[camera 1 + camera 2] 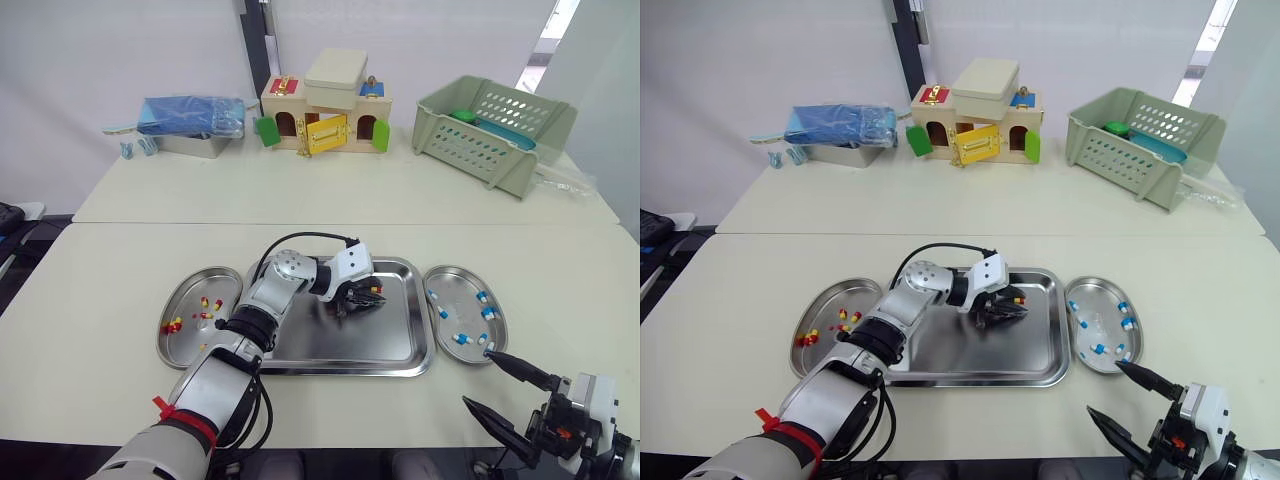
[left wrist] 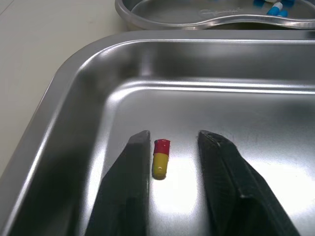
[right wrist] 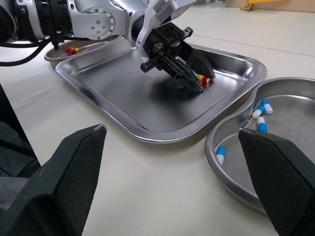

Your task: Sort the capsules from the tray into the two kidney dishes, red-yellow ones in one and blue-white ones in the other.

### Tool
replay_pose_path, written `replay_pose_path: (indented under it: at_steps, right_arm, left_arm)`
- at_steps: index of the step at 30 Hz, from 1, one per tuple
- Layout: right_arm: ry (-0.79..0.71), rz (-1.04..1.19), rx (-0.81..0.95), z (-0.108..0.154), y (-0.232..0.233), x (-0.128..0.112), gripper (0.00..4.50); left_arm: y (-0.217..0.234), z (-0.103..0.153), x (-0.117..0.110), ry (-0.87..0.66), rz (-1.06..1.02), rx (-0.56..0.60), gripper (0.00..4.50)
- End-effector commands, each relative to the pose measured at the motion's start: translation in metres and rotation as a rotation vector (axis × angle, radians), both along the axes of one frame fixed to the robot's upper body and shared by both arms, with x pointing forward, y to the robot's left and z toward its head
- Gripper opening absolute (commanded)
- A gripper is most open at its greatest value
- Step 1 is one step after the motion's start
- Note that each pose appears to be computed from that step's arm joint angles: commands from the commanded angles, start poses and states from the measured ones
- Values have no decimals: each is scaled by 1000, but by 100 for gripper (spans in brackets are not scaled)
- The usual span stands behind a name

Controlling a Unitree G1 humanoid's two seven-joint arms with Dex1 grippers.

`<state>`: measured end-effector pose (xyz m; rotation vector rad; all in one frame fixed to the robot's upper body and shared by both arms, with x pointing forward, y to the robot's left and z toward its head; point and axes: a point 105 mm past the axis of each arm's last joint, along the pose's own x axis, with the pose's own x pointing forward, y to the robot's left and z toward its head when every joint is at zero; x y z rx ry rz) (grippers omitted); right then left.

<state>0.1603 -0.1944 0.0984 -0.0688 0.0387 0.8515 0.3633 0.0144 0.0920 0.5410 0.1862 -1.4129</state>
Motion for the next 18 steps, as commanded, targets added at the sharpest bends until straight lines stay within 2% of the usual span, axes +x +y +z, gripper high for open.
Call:
replay_pose_path:
  at_steps: [1,2,9,14,18]
  right_arm:
    - [-38,25,-4,7,4,0,450]
    - [-37,26,-5,7,4,0,450]
    - [-40,36,-7,7,4,1,450]
    - [-43,108,-21,8,8,-2,450]
    - [-40,233,-41,11,16,-5,450]
  left_arm:
    - [1,-3,0,-3,2,39,28]
    - [2,-4,0,-3,2,41,1]
    - [0,0,-6,2,-22,10,1]
    - [3,27,-12,5,-30,-73,1]
    - [29,49,-27,75,21,-155,1]
